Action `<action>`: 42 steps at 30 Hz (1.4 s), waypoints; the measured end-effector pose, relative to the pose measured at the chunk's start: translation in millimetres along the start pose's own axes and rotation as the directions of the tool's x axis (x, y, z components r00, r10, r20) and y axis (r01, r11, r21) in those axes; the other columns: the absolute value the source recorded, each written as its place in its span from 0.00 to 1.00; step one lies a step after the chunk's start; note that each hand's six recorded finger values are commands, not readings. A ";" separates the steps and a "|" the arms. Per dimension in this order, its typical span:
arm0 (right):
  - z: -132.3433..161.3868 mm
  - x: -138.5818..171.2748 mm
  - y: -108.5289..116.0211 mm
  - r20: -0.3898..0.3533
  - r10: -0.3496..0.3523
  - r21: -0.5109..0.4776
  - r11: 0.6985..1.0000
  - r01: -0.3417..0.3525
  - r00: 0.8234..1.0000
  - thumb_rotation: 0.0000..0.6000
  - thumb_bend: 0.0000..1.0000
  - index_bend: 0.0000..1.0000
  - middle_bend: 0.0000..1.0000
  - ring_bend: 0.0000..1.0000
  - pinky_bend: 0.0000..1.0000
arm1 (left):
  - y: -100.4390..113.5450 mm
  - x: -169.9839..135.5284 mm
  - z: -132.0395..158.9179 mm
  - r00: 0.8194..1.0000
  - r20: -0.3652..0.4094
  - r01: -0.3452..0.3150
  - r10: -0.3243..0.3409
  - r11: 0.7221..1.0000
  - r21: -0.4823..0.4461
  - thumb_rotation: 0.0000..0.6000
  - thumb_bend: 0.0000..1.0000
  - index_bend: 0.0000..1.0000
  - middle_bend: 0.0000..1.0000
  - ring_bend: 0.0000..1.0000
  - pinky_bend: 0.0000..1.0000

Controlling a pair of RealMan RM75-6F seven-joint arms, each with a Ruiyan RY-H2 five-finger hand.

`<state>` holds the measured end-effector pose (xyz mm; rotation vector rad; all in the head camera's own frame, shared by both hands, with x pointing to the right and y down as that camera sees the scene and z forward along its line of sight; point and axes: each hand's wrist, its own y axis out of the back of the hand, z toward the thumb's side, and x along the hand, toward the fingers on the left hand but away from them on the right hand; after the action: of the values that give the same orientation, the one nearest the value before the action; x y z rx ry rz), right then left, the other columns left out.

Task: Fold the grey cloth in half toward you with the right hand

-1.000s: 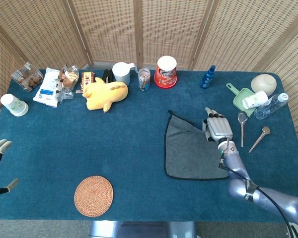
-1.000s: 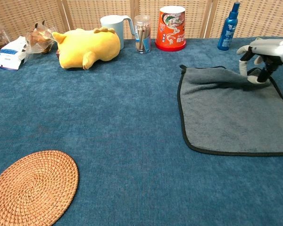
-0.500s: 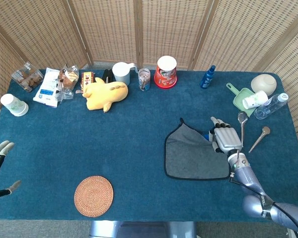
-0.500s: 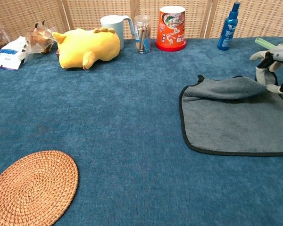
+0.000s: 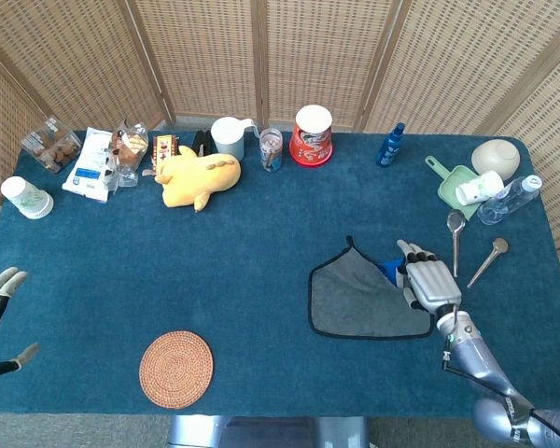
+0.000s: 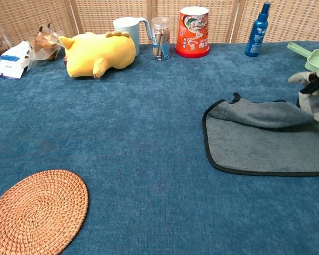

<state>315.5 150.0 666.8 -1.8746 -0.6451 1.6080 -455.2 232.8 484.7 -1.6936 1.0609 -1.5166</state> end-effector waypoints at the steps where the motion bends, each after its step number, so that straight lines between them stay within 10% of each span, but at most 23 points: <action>1: 0.6 1.9 -1.8 -0.004 0.002 0.000 1.000 -0.002 1.000 1.00 0.53 0.80 0.00 0.00 0.19 | -0.1 -0.2 0.2 1.000 0.001 0.000 0.000 1.000 -0.001 1.00 0.28 0.00 0.00 0.00 0.00; 37: 14.4 34.2 -36.0 -0.058 0.076 -0.002 0.997 -0.077 0.995 1.00 0.52 0.79 0.00 0.00 0.19 | 0.7 -1.4 0.6 1.000 0.005 0.003 -0.003 1.000 -0.008 1.00 0.28 0.00 0.00 0.00 0.00; 39: 15.8 35.2 -37.9 -0.065 0.080 -0.002 0.997 -0.080 0.995 1.00 0.50 0.65 0.00 0.00 0.19 | 0.4 -1.5 0.9 1.000 0.005 0.005 -0.005 1.000 -0.008 1.00 0.28 0.00 0.00 0.00 0.00; 42: 17.4 36.5 -39.3 -0.080 0.091 -0.018 0.996 -0.093 0.993 1.00 0.35 0.13 0.00 0.00 0.19 | 1.4 -1.5 0.3 1.000 0.003 0.001 -0.001 1.000 -0.010 1.00 0.28 0.00 0.00 0.00 0.00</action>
<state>304.4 205.2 666.7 -1.9989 -0.5514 1.5803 -455.2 233.4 482.7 -1.7035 1.0679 -1.5114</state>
